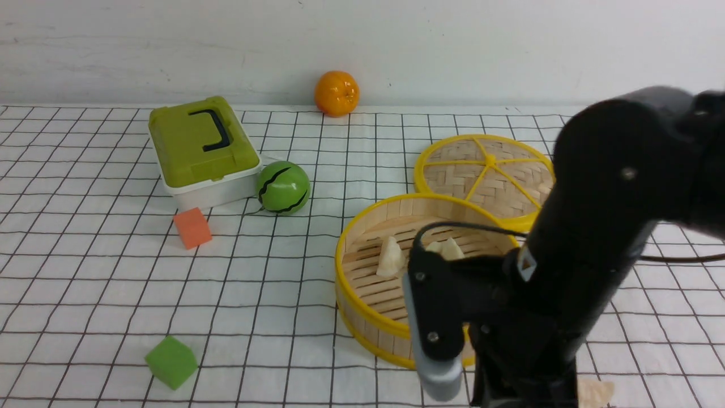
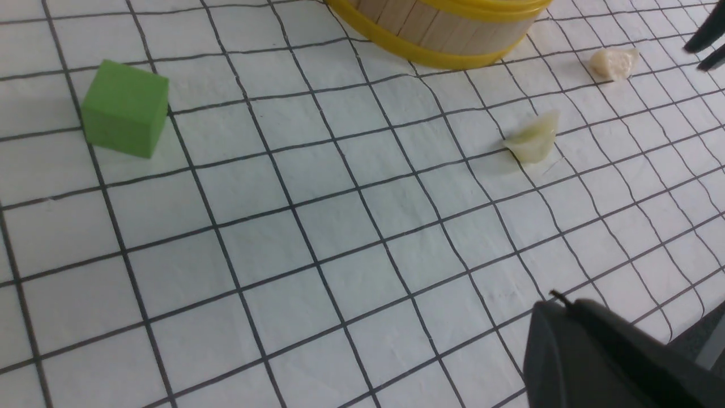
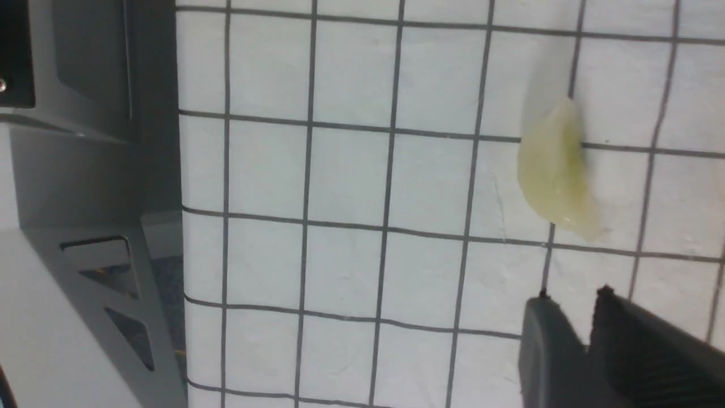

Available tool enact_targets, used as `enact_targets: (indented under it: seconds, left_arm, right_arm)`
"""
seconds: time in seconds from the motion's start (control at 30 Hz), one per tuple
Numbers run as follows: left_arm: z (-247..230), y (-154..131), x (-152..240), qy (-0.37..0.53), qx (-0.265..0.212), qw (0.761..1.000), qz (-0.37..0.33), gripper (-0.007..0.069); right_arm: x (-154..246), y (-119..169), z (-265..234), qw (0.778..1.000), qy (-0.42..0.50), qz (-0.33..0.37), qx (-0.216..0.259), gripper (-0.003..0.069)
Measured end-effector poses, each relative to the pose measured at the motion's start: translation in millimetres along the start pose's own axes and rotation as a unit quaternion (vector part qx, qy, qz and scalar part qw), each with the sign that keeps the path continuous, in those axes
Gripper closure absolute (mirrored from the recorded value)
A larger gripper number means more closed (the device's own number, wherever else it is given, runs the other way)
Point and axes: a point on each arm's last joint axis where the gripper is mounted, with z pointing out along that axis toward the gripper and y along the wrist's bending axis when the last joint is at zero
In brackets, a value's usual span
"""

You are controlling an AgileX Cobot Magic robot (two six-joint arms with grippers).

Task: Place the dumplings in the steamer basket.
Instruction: Use the right arm to grab a dumpling

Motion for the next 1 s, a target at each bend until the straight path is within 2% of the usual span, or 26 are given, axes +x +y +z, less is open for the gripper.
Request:
enact_targets:
  seconds: [0.03,0.13,0.27,0.33,0.43,0.67,0.83,0.93,1.0]
  left_arm:
    - [0,0,0,0.0,0.0,1.0,0.0,0.0637]
    - [0,0,0,0.0,0.001,1.0,0.011,0.0637]
    - [0,0,0,0.001,0.003,1.0,0.019,0.0637]
    - [0,-1,0,0.001,0.003,1.0,0.019,0.0637]
    - [0,-1,0,0.001,0.003,1.0,0.02,0.0637]
    - [0,-1,0,0.001,0.003,1.0,0.019,0.0637]
    - [0,-1,0,0.001,0.003,1.0,0.019,0.0637]
    - [0,-1,0,0.001,0.004,1.0,0.019,0.0637]
    - [0,-1,0,0.001,0.004,1.0,0.019,0.0637]
  right_arm:
    - [-1,-1,2,1.0,0.001,-0.001,0.0,0.0482]
    - [-14,-7,30,1.0,0.018,-0.023,0.001,0.0327]
    - [-28,-9,57,0.998,0.032,-0.053,0.013,0.0187]
    - [-33,-10,69,0.997,0.043,-0.067,0.016,0.0148]
    - [-34,-13,87,0.995,0.062,-0.073,0.008,0.0127]
    - [-29,-26,112,0.994,0.101,-0.019,0.029,0.0174]
    - [-28,-29,118,0.993,0.11,0.017,0.043,0.0263]
    - [-28,-29,118,0.993,0.112,0.022,0.041,0.0385]
    - [-28,-29,115,0.992,0.115,0.022,0.039,0.0414]
